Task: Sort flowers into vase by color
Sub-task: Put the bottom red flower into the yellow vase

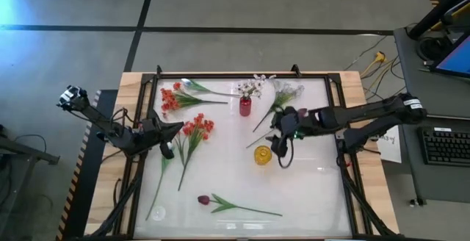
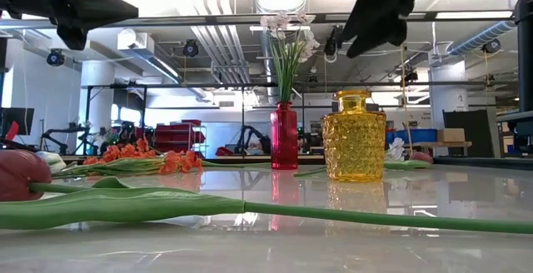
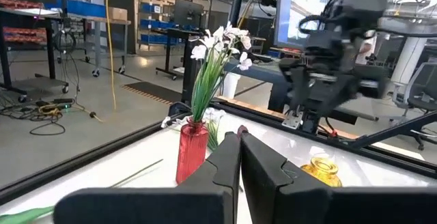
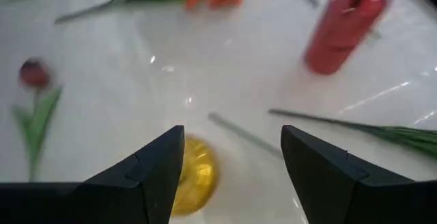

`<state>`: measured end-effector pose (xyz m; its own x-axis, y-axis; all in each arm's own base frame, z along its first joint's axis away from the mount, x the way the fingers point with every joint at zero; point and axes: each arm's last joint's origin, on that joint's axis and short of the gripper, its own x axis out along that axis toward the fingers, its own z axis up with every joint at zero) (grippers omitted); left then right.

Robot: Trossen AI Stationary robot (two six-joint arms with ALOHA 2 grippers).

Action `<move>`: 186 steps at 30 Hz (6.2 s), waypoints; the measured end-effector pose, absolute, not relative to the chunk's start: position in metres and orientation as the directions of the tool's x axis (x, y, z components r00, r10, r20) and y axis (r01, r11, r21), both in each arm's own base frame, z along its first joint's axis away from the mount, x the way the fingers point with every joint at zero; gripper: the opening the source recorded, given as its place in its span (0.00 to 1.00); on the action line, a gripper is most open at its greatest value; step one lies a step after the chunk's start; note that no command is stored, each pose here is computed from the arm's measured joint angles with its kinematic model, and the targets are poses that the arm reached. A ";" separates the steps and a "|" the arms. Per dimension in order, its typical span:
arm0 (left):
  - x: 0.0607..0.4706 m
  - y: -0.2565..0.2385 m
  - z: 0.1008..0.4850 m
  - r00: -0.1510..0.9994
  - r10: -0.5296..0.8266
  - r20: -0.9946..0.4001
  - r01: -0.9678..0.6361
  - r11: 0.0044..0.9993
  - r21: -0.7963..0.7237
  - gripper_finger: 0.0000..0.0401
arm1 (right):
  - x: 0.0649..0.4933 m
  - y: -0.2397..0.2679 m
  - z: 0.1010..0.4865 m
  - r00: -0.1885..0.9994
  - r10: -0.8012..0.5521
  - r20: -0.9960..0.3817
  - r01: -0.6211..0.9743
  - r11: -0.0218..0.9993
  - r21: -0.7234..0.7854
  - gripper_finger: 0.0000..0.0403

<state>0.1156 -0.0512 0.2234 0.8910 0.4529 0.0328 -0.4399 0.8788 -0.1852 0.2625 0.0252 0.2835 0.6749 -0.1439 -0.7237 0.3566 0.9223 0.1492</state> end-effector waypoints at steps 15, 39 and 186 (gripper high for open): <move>0.121 -0.055 0.229 0.892 0.451 0.022 -0.440 0.879 -0.182 0.00 | 0.290 0.107 0.295 0.658 0.016 -0.753 0.129 0.982 0.134 0.58; 0.158 -0.105 0.247 0.983 0.175 -0.054 -0.183 0.936 -0.302 0.00 | 0.368 0.226 0.241 0.584 0.092 -0.806 -0.033 0.995 0.090 0.70; 0.184 -0.139 0.264 0.944 0.295 -0.148 -0.298 0.955 0.002 0.00 | 0.255 0.083 0.224 0.883 -0.260 0.391 0.290 0.957 -0.019 0.03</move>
<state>0.1843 -0.1385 0.2642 0.9440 0.2950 -0.1479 -0.2981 0.9545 0.0016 0.2546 0.0831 0.2239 0.8831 -0.2600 0.3906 0.2900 0.9568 -0.0188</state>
